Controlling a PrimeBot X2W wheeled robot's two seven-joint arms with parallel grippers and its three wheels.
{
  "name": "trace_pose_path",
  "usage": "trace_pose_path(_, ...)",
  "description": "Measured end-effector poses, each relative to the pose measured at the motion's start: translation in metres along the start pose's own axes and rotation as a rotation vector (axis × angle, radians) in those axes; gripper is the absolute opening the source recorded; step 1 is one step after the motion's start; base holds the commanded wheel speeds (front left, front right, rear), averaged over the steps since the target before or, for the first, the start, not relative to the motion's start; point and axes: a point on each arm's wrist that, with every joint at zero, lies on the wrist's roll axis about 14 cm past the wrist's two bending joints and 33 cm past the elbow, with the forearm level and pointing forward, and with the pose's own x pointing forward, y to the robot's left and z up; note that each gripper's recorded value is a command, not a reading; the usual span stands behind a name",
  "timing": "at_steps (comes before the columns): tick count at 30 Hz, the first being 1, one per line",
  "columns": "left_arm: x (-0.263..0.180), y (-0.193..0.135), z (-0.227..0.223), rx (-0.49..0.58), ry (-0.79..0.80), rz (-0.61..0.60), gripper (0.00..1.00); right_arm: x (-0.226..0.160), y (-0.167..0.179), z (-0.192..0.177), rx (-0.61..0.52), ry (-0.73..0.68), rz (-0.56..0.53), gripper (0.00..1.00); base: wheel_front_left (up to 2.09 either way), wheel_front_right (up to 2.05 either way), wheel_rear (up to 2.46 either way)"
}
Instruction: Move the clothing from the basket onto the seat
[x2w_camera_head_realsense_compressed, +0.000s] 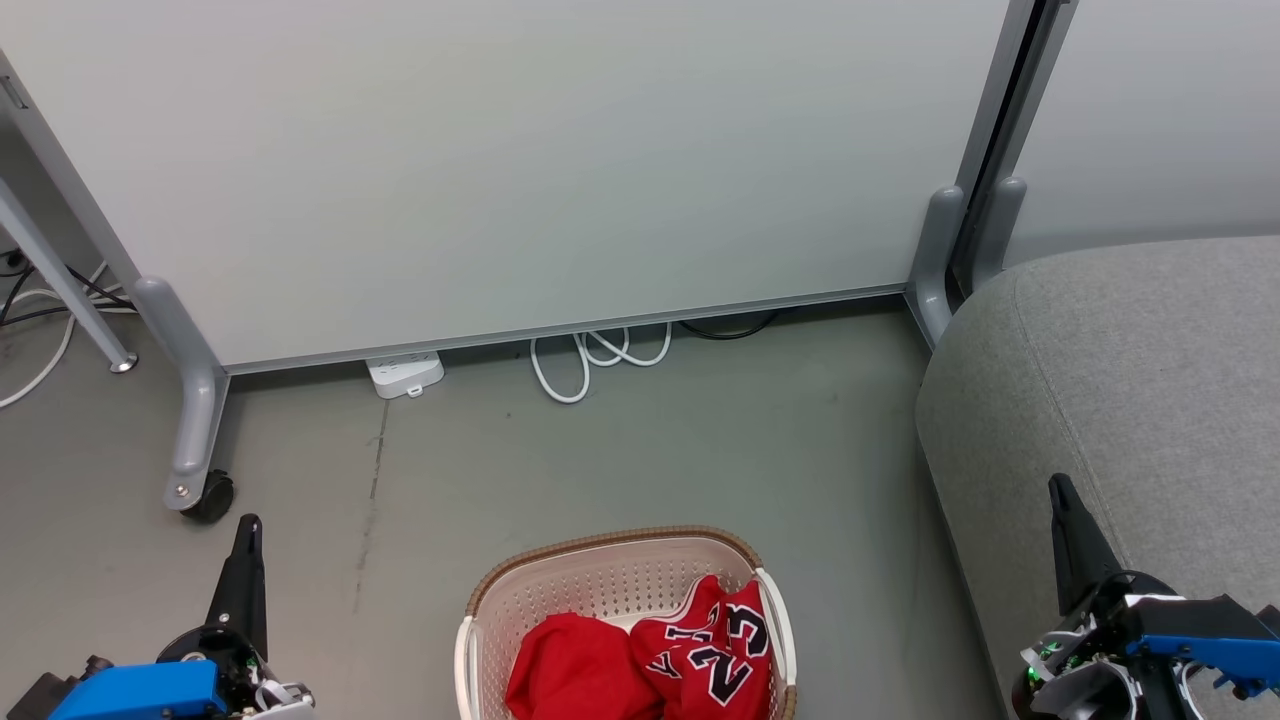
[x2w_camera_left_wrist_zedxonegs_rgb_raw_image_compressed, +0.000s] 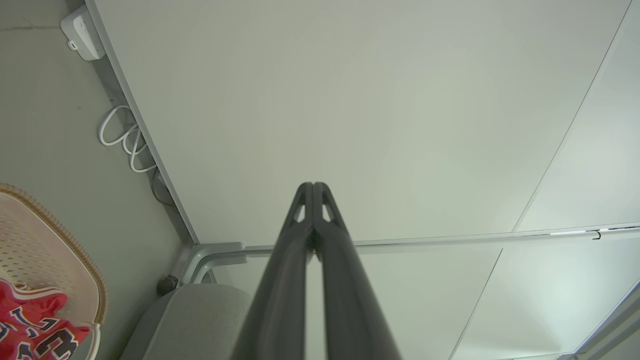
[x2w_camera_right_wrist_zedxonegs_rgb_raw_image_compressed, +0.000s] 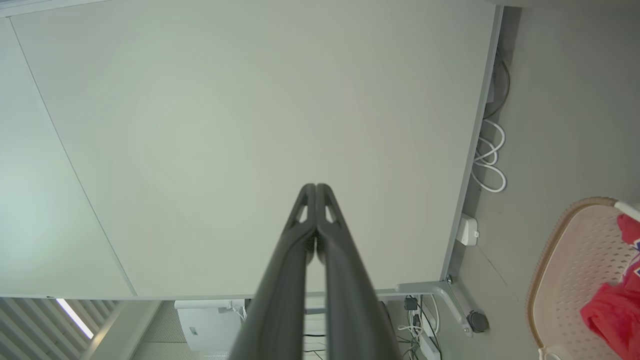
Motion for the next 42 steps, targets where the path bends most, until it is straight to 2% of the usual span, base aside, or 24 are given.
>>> trace_pose_path(2,0.000,0.000,0.000,0.000,0.000,0.000,0.00,0.000,0.000,0.000,0.000,0.000,0.000,0.00,0.00,0.00,0.00)
trace_pose_path(3,0.000,0.000,0.000,0.000,0.000,0.000,1.00,0.000,0.000,0.000,0.000,0.000,0.000,1.00,0.00,0.00,0.00)
trace_pose_path(9,-0.012,0.029,-0.004,-0.020,-0.003,0.087,1.00,-0.014,-0.031,0.000,0.009,-0.005,-0.092,1.00,0.00,0.00,0.00)
trace_pose_path(18,-0.011,0.029,-0.005,0.052,-0.018,0.092,1.00,-0.014,-0.032,0.001,-0.064,-0.026,-0.100,1.00,0.00,0.00,0.00)
trace_pose_path(42,0.003,0.003,-0.024,0.550,0.013,0.035,1.00,-0.003,-0.012,-0.015,-0.509,0.006,-0.035,1.00,0.00,0.00,0.00)
